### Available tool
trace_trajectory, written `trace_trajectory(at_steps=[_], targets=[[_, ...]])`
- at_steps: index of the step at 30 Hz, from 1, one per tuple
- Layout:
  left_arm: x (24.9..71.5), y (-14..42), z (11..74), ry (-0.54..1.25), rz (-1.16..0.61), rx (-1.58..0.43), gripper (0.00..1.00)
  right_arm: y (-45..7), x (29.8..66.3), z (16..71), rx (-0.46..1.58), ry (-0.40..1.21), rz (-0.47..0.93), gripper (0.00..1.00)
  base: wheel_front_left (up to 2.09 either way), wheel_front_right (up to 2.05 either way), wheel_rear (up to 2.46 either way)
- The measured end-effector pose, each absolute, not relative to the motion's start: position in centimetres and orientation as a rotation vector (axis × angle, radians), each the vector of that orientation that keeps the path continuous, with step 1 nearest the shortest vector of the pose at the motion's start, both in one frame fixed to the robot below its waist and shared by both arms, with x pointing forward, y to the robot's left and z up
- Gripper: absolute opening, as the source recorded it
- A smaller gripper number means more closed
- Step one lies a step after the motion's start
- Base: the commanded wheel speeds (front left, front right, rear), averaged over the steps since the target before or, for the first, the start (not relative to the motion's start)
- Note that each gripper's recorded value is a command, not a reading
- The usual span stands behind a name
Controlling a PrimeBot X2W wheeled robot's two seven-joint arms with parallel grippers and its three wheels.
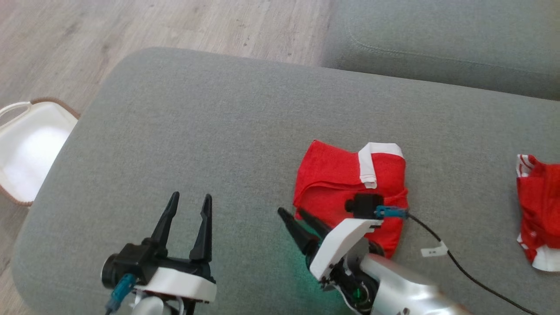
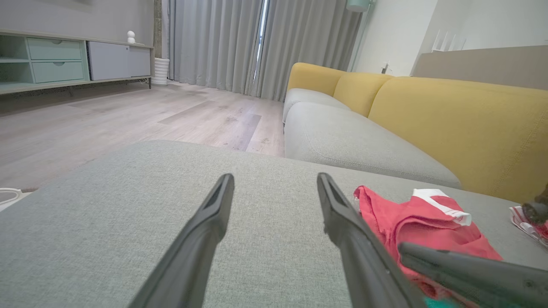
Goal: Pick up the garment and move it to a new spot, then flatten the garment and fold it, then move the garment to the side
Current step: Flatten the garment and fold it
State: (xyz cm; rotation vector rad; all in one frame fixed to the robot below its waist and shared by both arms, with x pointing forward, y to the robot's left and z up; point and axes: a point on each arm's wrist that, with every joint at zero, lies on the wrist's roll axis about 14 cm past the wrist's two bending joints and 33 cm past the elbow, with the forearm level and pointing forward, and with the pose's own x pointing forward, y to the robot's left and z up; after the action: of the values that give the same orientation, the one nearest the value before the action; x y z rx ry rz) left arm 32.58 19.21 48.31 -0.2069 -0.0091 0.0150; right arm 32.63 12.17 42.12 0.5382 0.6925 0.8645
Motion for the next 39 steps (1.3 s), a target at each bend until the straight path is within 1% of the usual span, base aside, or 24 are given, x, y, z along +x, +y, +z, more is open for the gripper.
trace_trajectory(at_steps=[4, 6, 9, 13, 16, 19, 22, 24, 27, 29, 31, 34, 35, 36, 39], targets=[[32.9, 19.3, 48.5, -0.017, 0.013, -0.208, 1.0, 12.1, 31.8, 42.2, 0.531, 0.7, 0.881, 1.0, 0.0, 0.0, 0.0], [33.1, 18.9, 48.7, -0.021, 0.002, -0.208, 1.0, 12.0, 32.0, 42.6, 0.534, 0.68, 0.879, 1.0, 0.0, 0.0, 0.0], [33.6, 18.4, 49.2, -0.036, -0.02, -0.207, 1.0, 11.6, 33.7, 44.3, 0.532, 0.592, 0.866, 1.0, 0.0, 0.0, 0.0], [34.3, 17.5, 50.5, -0.073, -0.054, -0.206, 1.0, 10.2, 36.9, 47.2, 0.49, 0.443, 0.836, 1.0, 0.0, 0.0, 0.0], [34.8, 16.9, 51.5, -0.102, -0.078, -0.207, 1.0, 7.2, 40.1, 49.5, 0.473, 0.32, 0.756, 1.0, 0.0, 0.0, 0.0], [35.3, 16.2, 52.3, -0.128, -0.103, -0.207, 1.0, 1.7, 44.0, 52.8, 0.437, 0.155, 0.635, 1.0, 0.0, 0.0, 0.0], [35.6, 15.5, 53.0, -0.146, -0.126, -0.208, 1.0, -3.8, 45.8, 54.8, 0.381, 0.017, 0.511, 1.0, 0.0, 0.0, 0.0], [35.8, 15.1, 53.1, -0.148, -0.137, -0.209, 1.0, -6.7, 45.6, 54.5, 0.356, -0.026, 0.429, 1.0, 0.0, 0.0, 0.0], [36.0, 14.8, 53.0, -0.143, -0.149, -0.21, 1.0, -9.9, 43.8, 52.0, 0.288, -0.025, 0.324, 1.0, 0.0, 0.0, 0.0], [36.1, 14.5, 52.9, -0.141, -0.157, -0.211, 1.0, -11.1, 42.3, 50.4, 0.278, -0.009, 0.263, 1.0, 0.0, 0.0, 0.0], [36.1, 14.2, 52.9, -0.138, -0.166, -0.212, 1.0, -11.6, 40.9, 49.2, 0.245, 0.008, 0.233, 1.0, 0.0, 0.0, 0.0], [36.0, 13.8, 52.6, -0.129, -0.177, -0.213, 1.0, -12.7, 39.8, 48.3, 0.232, 0.02, 0.188, 1.0, 0.0, 0.0, 0.0], [35.9, 13.7, 52.4, -0.123, -0.178, -0.214, 1.0, -13.0, 39.6, 48.2, 0.218, 0.021, 0.183, 0.34, 0.0, 0.0, 0.0], [35.8, 13.7, 52.2, -0.117, -0.177, -0.215, 1.0, -13.2, 39.5, 48.1, 0.215, 0.022, 0.177, 0.0, 0.0, 0.0, 0.0], [35.7, 13.8, 51.8, -0.106, -0.173, -0.216, 1.0, -12.8, 39.5, 48.1, 0.224, 0.024, 0.185, 0.0, 0.0, 0.0, 0.0]])
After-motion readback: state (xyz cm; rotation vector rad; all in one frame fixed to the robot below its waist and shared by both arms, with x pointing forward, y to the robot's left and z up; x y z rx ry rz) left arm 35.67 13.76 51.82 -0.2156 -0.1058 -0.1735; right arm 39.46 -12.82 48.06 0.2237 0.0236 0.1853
